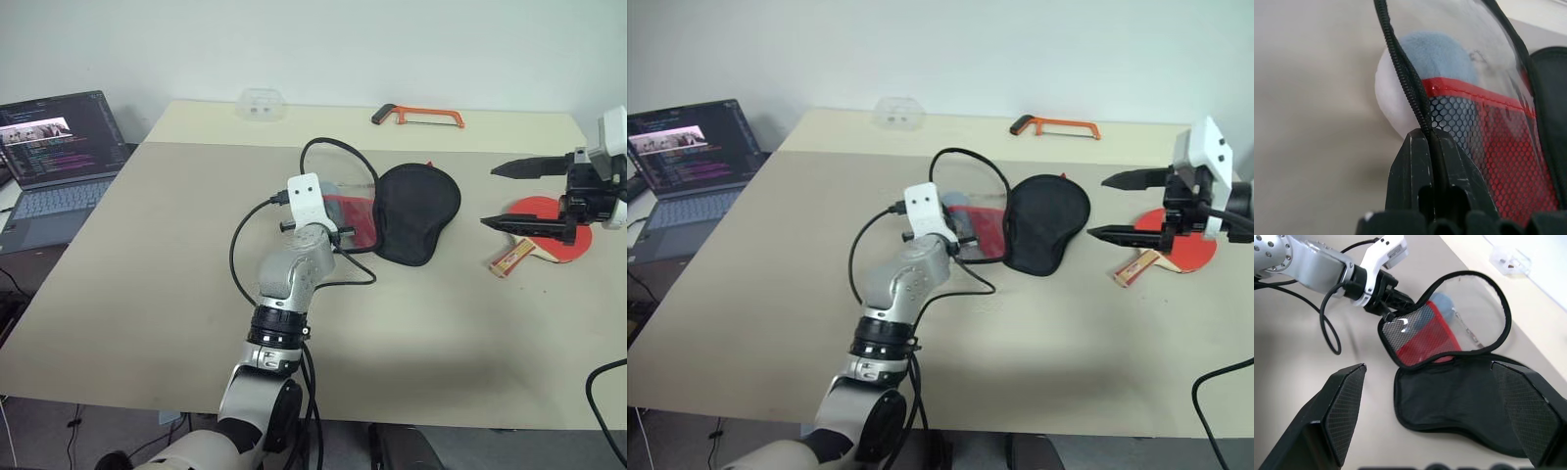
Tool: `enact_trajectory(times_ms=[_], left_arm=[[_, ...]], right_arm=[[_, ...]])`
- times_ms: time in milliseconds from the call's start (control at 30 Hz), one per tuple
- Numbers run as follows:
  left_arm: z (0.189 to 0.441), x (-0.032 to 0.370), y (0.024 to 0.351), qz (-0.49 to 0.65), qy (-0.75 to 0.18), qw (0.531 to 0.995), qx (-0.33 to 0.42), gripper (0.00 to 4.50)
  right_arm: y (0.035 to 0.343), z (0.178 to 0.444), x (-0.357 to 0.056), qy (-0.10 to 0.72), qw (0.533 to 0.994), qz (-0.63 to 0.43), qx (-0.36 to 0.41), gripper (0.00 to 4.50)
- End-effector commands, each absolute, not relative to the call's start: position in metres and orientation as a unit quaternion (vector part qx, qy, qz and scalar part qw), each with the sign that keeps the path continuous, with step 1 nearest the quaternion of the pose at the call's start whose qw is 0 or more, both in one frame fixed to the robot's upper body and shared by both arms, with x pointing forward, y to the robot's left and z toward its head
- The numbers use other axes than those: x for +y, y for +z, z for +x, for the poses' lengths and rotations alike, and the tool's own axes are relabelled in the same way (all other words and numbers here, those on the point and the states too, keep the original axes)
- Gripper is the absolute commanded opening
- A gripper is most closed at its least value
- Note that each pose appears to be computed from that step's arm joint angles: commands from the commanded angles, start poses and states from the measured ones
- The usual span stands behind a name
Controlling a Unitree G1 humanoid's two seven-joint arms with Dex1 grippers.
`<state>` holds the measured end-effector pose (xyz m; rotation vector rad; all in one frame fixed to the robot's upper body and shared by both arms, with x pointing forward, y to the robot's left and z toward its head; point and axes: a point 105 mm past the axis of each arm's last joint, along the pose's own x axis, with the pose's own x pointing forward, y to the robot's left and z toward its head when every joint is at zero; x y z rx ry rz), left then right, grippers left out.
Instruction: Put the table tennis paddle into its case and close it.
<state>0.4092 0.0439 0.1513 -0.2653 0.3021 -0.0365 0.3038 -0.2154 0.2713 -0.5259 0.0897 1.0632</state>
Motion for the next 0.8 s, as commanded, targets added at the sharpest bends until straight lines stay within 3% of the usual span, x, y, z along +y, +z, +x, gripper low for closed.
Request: enact_trajectory(times_ms=[33, 333, 800], left_arm=[[0.375, -0.075, 0.222, -0.232, -0.172, 0.950, 0.115, 0.08], [0.367, -0.105, 0.245, -0.233, -0.212, 0.944, 0.097, 0.08], [0.345, -0.119, 0.234, -0.233, -0.244, 0.929, 0.150, 0.08]], right_arm=[[0.290, 0.297, -0.216, 0.492, 0.829, -0.268, 0.013, 4.50], [0.289, 0.299, -0.214, 0.493, 0.828, -0.267, 0.009, 4.50], [0.287, 0.302, -0.210, 0.502, 0.823, -0.266, 0.010, 4.50]])
